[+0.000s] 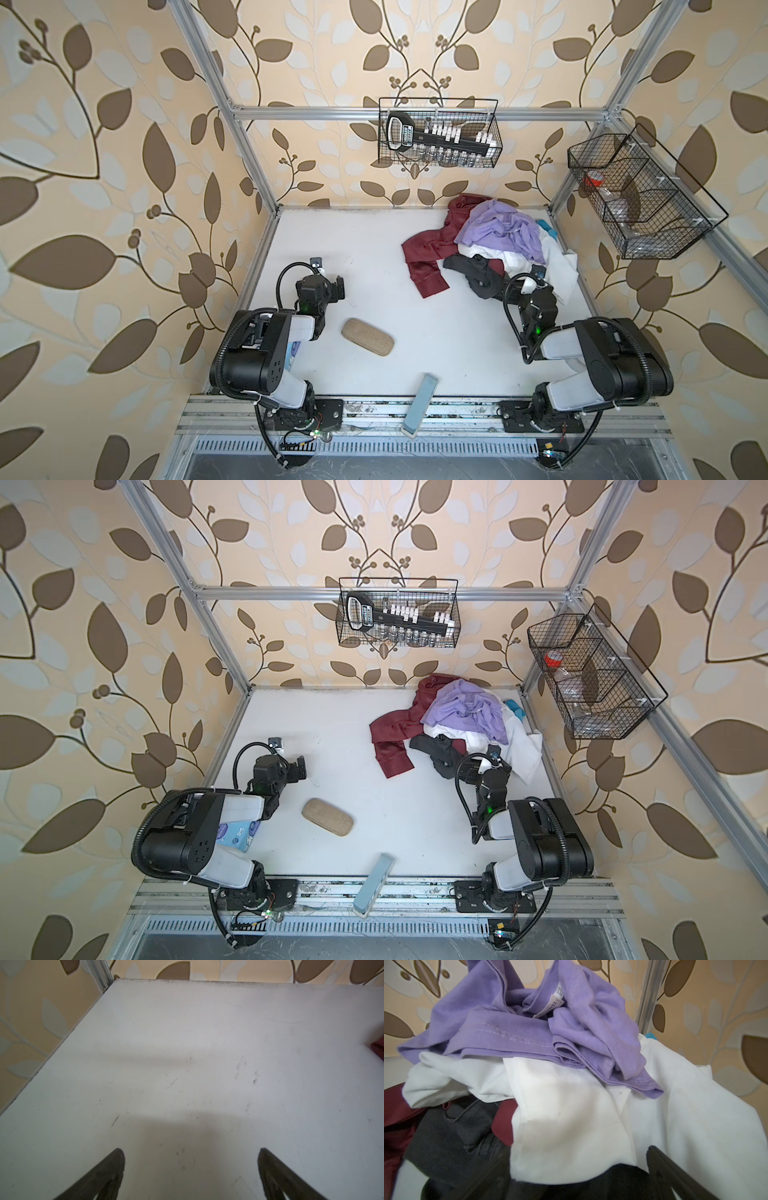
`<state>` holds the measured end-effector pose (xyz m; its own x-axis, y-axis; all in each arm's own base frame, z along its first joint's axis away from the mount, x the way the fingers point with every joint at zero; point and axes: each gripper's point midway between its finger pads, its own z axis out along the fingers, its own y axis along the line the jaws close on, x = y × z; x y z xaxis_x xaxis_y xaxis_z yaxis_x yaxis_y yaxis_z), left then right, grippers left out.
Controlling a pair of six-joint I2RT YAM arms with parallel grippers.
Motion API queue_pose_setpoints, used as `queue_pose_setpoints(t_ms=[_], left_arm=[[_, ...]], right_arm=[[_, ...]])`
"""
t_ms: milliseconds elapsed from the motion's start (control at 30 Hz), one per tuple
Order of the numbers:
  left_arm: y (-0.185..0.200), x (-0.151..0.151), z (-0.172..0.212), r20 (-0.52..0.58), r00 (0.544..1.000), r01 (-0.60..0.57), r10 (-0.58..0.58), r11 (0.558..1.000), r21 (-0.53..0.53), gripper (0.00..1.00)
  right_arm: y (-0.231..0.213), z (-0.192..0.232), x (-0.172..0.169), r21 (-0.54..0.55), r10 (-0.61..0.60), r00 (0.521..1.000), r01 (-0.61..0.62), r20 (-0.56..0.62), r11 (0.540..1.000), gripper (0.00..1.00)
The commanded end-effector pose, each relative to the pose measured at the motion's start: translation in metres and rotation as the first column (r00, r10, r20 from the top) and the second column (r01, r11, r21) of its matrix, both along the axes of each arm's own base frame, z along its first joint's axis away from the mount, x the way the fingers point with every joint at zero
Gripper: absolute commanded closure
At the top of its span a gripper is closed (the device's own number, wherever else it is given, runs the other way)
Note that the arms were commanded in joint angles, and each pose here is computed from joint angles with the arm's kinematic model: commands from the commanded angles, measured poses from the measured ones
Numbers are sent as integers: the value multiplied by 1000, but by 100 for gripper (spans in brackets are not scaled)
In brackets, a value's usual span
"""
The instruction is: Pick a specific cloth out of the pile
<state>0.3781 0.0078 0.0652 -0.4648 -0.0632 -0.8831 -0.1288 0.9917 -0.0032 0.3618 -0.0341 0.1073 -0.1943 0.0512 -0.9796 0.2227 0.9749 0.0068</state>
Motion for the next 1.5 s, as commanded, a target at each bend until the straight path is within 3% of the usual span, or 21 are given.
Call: queue_pose_setpoints(t_ms=[0,133,433,567,667,767,867,1000,1133,1200,1333,1467], left_arm=[[1,6,10,35,999,-1,2,1000,-20,1],[1,5,12,41,999,1,0,1000,-23,1],[1,-6,53,62,998,-5,7,999,-35,1],[-19,-22,95,108,989,109,-100,990,-85,1],[-48,-37,126,149,957,269,-247,952,-147,1],[-77,-55,152,191,904,419,-382,883,-213,1],[-104,-71,161,216,842,539,-494,786,-303,1],[-138,-92,164,260,719,691,-645,625,-362,1],[-164,-113,167,300,579,801,-758,460,-384,1],[-171,-121,165,303,527,829,-794,403,-388,1],[-182,-131,159,288,464,855,-838,339,-393,1],[-186,-134,157,272,438,863,-857,317,-393,1]], right_arm=[[1,10,4,4,9,999,-9,35,1000,0],[-4,17,4,4,-34,999,34,43,999,0],[-6,25,7,31,-97,984,103,-149,994,1],[-8,43,2,48,-121,976,132,-181,990,0],[-6,66,1,69,-113,976,128,-183,989,0],[3,92,0,87,-71,981,88,-180,992,1],[20,116,1,121,8,986,13,-166,993,0],[66,145,9,178,179,966,-146,-186,973,0],[122,158,28,133,303,924,-279,-231,951,1],[147,154,44,105,346,896,-329,-278,938,0],[183,140,82,77,380,849,-379,-367,922,1],[202,112,124,48,355,818,-375,-452,926,1]])
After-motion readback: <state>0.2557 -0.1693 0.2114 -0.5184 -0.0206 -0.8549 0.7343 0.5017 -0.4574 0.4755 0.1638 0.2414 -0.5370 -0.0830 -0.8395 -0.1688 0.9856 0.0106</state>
